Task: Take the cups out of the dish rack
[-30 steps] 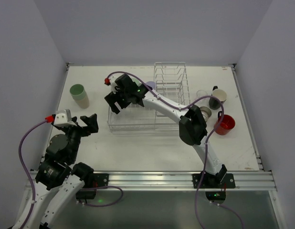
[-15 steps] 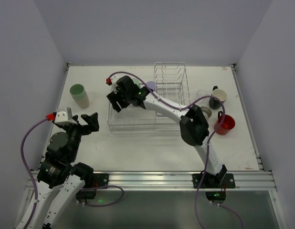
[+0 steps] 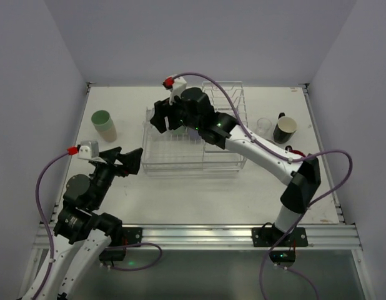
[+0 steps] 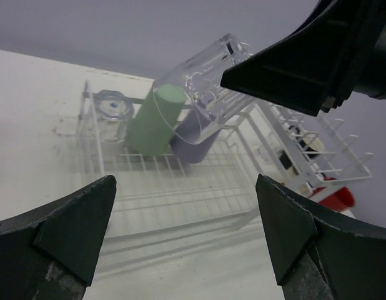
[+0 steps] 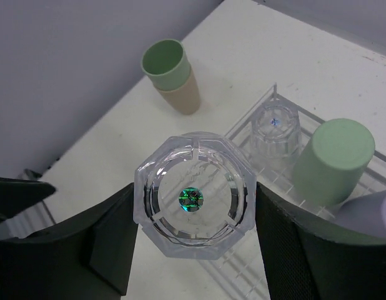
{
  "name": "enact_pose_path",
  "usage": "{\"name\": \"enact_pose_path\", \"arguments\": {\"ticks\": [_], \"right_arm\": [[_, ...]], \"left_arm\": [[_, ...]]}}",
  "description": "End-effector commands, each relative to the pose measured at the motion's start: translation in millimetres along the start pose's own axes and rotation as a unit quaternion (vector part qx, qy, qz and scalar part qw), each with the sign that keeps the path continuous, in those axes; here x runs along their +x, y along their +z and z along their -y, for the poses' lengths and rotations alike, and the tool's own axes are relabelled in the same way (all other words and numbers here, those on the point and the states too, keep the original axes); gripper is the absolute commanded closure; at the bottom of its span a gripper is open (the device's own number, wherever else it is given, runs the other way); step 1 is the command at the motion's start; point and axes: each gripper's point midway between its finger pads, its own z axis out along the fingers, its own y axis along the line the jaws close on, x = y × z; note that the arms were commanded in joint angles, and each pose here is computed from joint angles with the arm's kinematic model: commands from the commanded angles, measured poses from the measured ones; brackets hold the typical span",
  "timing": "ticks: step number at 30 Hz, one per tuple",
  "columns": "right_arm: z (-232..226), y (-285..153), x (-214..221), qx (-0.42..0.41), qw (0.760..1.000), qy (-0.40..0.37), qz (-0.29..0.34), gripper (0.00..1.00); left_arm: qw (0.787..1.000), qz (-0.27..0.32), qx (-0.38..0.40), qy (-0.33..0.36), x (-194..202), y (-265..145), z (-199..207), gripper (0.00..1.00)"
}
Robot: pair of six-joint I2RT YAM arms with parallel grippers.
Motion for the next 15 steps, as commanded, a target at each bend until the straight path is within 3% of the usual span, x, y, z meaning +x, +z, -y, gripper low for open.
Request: {"name": "enact_pose_path", "arguments": {"ticks": [1, 4, 9, 15], "right_arm": [[-30, -48, -60, -0.058, 0.989, 0.082, 0.106, 0.82], [-49, -71, -60, -0.115, 0.977, 0.127, 0.123, 0.83], [-67, -125, -71, -0.19, 0.948, 0.184, 0.179, 0.87], [-91, -133, -64, -0.257, 0.929, 0.219, 0.151, 0.87]], "left_arm": [[0.988, 0.031, 0.134, -0.065, -13, -4, 51, 0.03], [0.972, 0.052, 0.205, -0.099, -30, -13, 78, 0.04], [0.959, 0.036, 0.244, -0.136, -34, -15, 96, 0.04], [0.936, 0.023, 0.313, -0.161, -37, -27, 120, 0.08]]}}
